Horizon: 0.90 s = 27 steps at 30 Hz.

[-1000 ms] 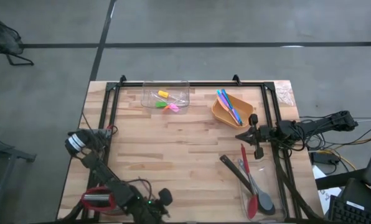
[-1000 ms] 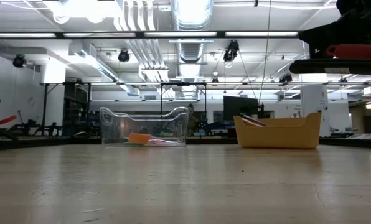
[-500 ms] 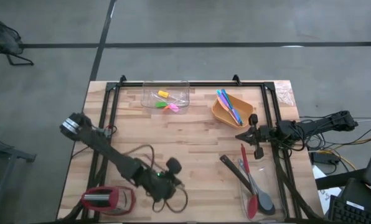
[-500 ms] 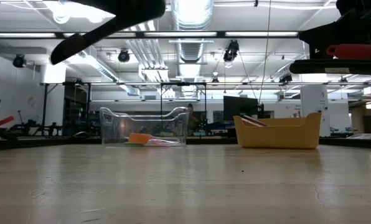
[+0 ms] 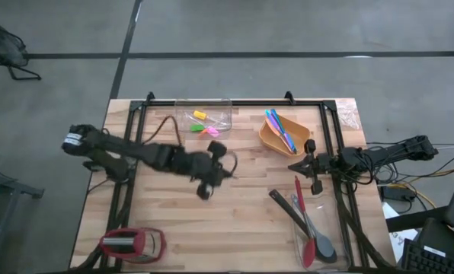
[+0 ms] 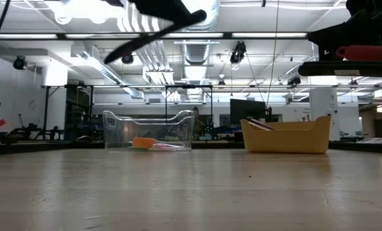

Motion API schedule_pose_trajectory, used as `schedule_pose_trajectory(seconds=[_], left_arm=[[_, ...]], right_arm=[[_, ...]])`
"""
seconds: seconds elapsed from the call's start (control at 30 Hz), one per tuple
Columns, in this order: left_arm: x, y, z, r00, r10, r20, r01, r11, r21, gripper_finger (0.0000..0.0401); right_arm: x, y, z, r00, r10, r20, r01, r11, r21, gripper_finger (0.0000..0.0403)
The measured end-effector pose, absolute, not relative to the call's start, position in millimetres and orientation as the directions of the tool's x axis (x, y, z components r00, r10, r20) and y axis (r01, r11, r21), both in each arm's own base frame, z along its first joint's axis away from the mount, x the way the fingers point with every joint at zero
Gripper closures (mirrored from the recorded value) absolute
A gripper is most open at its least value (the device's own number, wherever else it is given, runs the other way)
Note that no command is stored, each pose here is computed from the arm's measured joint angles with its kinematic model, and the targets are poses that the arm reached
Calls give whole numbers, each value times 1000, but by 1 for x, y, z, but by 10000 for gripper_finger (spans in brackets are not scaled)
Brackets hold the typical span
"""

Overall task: Pick & Place Kitchen Items
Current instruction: Put the blue kitchen knife into the yellow bin

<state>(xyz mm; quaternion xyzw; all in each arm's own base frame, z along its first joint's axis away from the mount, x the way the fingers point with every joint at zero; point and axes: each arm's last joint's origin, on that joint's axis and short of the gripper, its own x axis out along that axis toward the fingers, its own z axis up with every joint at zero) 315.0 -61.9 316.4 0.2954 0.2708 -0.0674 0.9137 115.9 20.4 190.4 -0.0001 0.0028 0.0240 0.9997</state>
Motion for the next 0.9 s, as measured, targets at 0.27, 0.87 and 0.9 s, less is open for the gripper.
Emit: schedule_pose_trajectory(seconds=[0.27,0.87,0.9], left_arm=[[328,-15,313,836,20,-548,289,834,471,381],[326,17,311,803,100,-587,219,868,446,380],[326,17,311,803,96,-588,217,873,438,378]], right_arm=[[116,20,190,999,48,-6,-48,999,-5,394],[116,20,194,998,48,29,-45,993,-106,394],[116,20,195,998,48,43,-42,992,-117,394]])
